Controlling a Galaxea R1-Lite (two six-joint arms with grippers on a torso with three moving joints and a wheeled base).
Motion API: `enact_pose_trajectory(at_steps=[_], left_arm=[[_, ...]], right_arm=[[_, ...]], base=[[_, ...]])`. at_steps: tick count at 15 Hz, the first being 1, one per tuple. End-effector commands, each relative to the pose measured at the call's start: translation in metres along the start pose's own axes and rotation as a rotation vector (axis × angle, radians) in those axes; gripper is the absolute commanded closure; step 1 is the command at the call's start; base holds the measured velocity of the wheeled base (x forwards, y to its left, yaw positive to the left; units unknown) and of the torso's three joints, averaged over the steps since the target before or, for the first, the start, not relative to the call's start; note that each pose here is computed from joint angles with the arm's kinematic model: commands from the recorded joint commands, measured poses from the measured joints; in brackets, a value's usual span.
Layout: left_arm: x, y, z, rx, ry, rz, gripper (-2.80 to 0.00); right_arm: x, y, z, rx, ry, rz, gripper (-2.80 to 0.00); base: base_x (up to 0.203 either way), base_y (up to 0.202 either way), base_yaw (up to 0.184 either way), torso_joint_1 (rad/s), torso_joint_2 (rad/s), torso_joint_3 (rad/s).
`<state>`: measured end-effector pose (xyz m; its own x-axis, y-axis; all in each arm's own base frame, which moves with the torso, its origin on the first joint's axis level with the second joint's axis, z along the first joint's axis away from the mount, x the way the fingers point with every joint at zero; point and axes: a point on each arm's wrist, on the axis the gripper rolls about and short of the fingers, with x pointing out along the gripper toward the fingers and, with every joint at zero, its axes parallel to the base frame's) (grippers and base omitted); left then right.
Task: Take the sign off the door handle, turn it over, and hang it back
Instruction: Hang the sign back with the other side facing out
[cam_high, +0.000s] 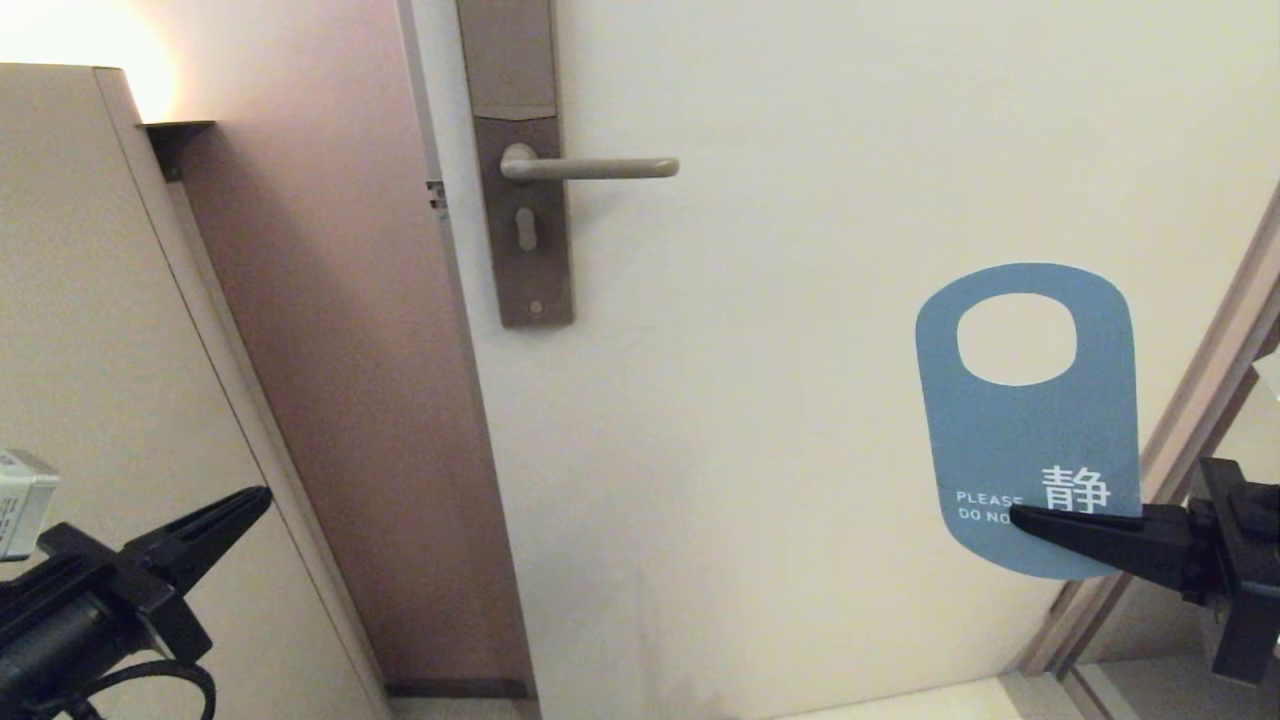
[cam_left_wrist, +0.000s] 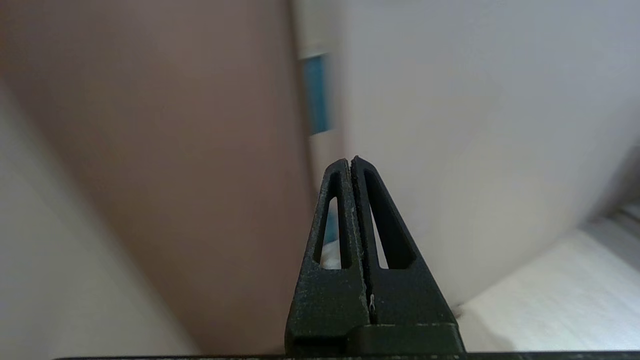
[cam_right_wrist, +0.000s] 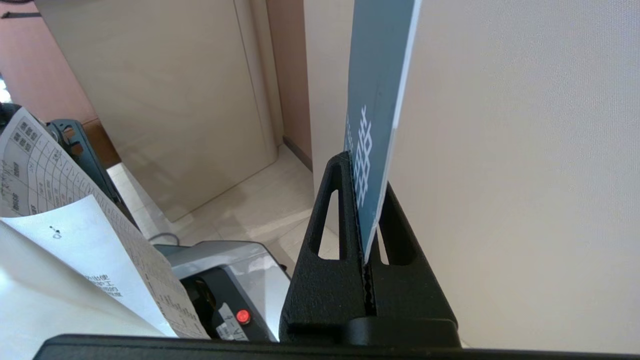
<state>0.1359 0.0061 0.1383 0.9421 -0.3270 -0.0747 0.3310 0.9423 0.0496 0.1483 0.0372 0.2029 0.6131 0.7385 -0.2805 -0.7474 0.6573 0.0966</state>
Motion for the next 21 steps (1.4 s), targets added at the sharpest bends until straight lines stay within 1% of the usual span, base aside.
enact_pose_trajectory(at_steps=[1,2,3,5,10,13,14,16,19,20,21], left_arm=[[-0.015,0.000,0.000,0.009,-0.016,0.108,0.00],[-0.019,0.000,0.000,0.009,-0.013,0.165,0.00],[-0.025,-0.002,0.002,0.013,-0.027,0.199,0.00],[-0.042,-0.010,0.004,0.017,-0.047,0.224,0.00],[-0.089,-0.038,-0.011,0.009,-0.037,0.227,0.00],[-0.107,-0.049,-0.027,-0.016,0.031,0.221,0.00],[-0.109,-0.051,-0.031,-0.025,0.056,0.216,0.00],[-0.110,-0.051,-0.032,-0.025,0.064,0.199,0.00],[-0.108,-0.052,-0.034,-0.016,0.076,0.134,0.00],[-0.107,-0.050,-0.034,-0.011,0.093,0.168,0.00],[-0.107,-0.049,-0.035,-0.007,0.108,0.219,0.00]], right_arm=[[0.000,-0.001,0.000,-0.002,-0.001,0.000,0.00],[0.000,-0.001,0.000,-0.007,0.000,-0.003,0.00],[0.000,-0.002,0.000,-0.012,0.000,-0.006,0.00],[-0.001,-0.002,0.000,-0.018,0.000,-0.008,0.00],[-0.002,-0.004,0.000,-0.014,-0.004,-0.026,0.00],[-0.005,-0.006,0.000,-0.014,-0.009,-0.045,0.00],[-0.005,-0.007,0.000,-0.012,-0.008,-0.053,0.00],[-0.009,-0.010,-0.004,-0.018,-0.005,-0.088,0.00],[-0.019,-0.011,-0.015,-0.003,0.001,-0.141,0.00],[-0.021,-0.010,-0.017,0.002,0.002,-0.149,0.00],[-0.021,-0.009,-0.018,0.002,0.001,-0.154,0.00]], base=[[0.000,0.000,0.000,0.000,0.00,0.000],[0.000,0.000,0.000,0.000,0.00,0.000],[0.000,0.000,0.000,0.000,0.00,0.000],[0.000,0.000,0.000,0.000,0.00,0.000],[0.000,0.000,0.000,0.000,0.00,0.000],[0.000,0.000,0.000,0.000,0.00,0.000],[0.000,0.000,0.000,0.000,0.00,0.000],[0.000,0.000,0.000,0.000,0.00,0.000],[0.000,0.000,0.000,0.000,0.00,0.000],[0.000,0.000,0.000,0.000,0.00,0.000],[0.000,0.000,0.000,0.000,0.00,0.000]])
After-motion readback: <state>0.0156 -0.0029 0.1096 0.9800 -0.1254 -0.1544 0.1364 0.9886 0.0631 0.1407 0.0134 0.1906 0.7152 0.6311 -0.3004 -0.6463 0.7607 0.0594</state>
